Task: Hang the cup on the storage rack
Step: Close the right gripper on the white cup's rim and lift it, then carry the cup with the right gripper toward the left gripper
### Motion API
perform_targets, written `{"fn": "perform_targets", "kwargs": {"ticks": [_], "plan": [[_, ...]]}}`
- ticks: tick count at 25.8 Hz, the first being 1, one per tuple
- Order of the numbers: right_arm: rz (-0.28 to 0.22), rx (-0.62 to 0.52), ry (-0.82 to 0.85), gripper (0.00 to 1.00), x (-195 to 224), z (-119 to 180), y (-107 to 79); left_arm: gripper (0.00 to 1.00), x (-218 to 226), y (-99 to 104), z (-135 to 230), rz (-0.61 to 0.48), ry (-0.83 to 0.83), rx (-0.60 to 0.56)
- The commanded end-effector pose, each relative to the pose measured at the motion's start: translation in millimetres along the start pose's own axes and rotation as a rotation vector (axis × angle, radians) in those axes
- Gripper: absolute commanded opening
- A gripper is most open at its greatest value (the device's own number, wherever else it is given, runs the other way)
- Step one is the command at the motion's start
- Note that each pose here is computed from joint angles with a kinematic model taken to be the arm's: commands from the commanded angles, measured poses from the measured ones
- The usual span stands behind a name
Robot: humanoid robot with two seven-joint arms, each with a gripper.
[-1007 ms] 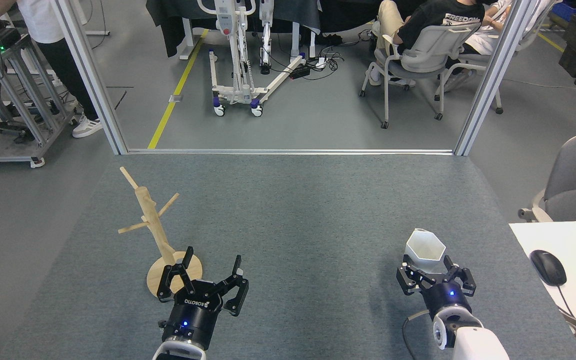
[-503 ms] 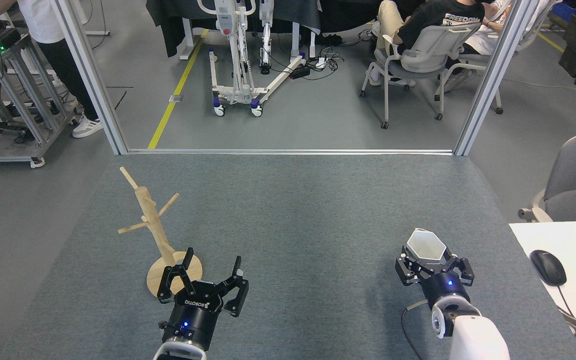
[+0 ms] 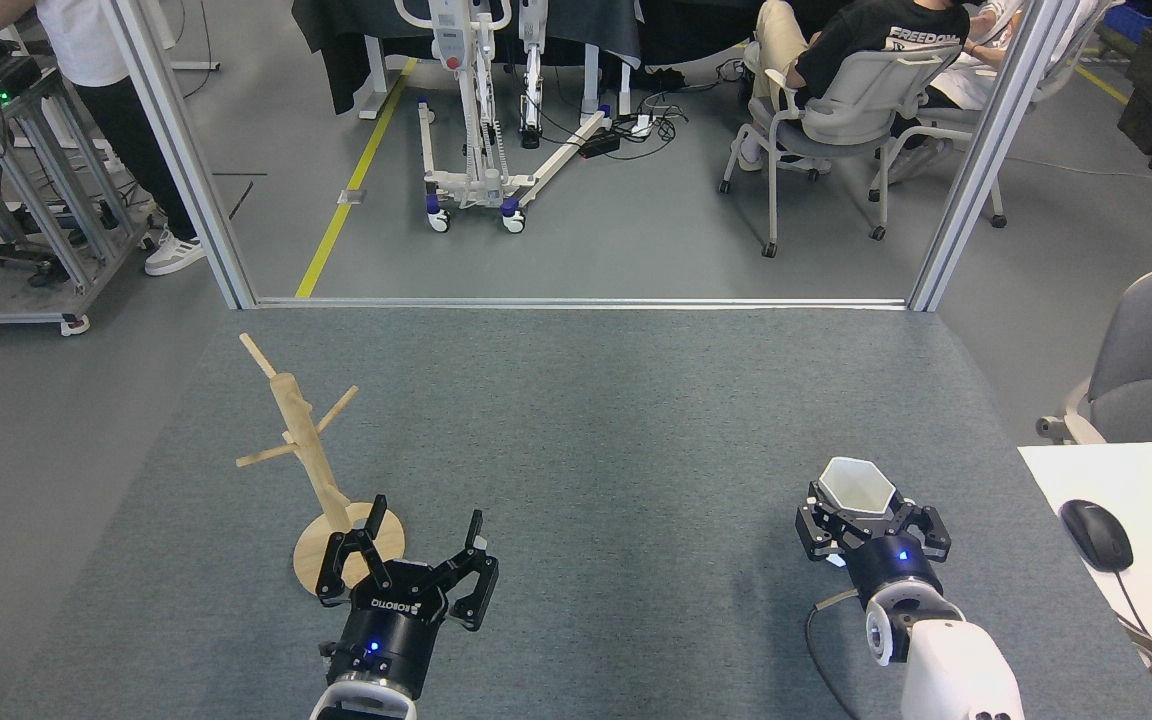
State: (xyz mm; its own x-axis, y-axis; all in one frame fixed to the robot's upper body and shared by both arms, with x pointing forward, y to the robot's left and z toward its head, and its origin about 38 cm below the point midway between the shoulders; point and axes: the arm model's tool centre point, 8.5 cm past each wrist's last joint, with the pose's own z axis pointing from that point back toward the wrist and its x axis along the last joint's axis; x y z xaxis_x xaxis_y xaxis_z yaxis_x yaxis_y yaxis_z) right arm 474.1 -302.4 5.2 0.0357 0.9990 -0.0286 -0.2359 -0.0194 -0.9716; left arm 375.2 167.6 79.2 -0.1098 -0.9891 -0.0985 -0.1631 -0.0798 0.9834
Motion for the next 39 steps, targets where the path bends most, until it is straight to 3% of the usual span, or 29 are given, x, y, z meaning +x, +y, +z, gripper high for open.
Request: {"fn": "perform_targets", "kwargs": {"ticks": [1, 4, 7, 8, 11, 15, 19, 23, 27, 33, 36, 39], "plan": [[-0.001, -0.012, -0.001, 0.00, -1.2, -0.7, -3.7, 1.00, 0.9, -2.4, -1.8, 0.001, 0.001, -0.005], [-0.020, -0.066, -0.021, 0.00, 0.9, -3.4, -23.1, 1.00, 3.6, -2.9, -2.8, 0.008, 0.003, -0.004], [-0.114, -0.154, -0.040, 0.00, -0.8, -4.6, -56.7, 1.00, 9.0, 3.8, -8.0, 0.025, 0.005, 0.021], [-0.121, -0.180, -0.046, 0.00, -2.2, -4.4, -66.8, 1.00, 10.1, 6.1, -9.6, 0.027, 0.002, 0.034], [-0.111, -0.251, -0.079, 0.00, 4.8, -4.1, -97.8, 1.00, 23.5, 12.9, -16.6, 0.027, -0.037, 0.060], [-0.070, -0.204, -0.170, 0.00, 38.3, 0.1, -121.1, 1.00, 30.9, 14.8, -15.2, 0.025, -0.076, 0.069], [-0.079, -0.233, -0.121, 0.00, 60.1, 9.3, -152.0, 1.00, 45.5, 14.8, -11.7, 0.033, -0.149, 0.062], [-0.056, -0.285, -0.091, 0.00, 127.4, 13.6, -187.9, 0.99, 68.3, 7.7, -7.1, 0.051, -0.290, 0.013], [-0.082, -0.219, -0.059, 0.00, 189.6, 29.2, -216.6, 0.98, 94.3, -12.8, 1.1, 0.076, -0.363, -0.099], [-0.094, -0.191, -0.060, 0.00, 231.7, 47.4, -215.6, 0.94, 117.7, -12.0, -11.0, 0.164, -0.359, -0.149], [-0.156, -0.195, 0.010, 0.00, 240.3, 64.5, -216.3, 0.94, 124.7, -3.9, -27.0, 0.206, -0.299, -0.188], [-0.132, -0.181, -0.008, 0.00, 248.2, 69.5, -209.4, 0.95, 121.9, 5.4, -36.3, 0.201, -0.243, -0.169]]}}
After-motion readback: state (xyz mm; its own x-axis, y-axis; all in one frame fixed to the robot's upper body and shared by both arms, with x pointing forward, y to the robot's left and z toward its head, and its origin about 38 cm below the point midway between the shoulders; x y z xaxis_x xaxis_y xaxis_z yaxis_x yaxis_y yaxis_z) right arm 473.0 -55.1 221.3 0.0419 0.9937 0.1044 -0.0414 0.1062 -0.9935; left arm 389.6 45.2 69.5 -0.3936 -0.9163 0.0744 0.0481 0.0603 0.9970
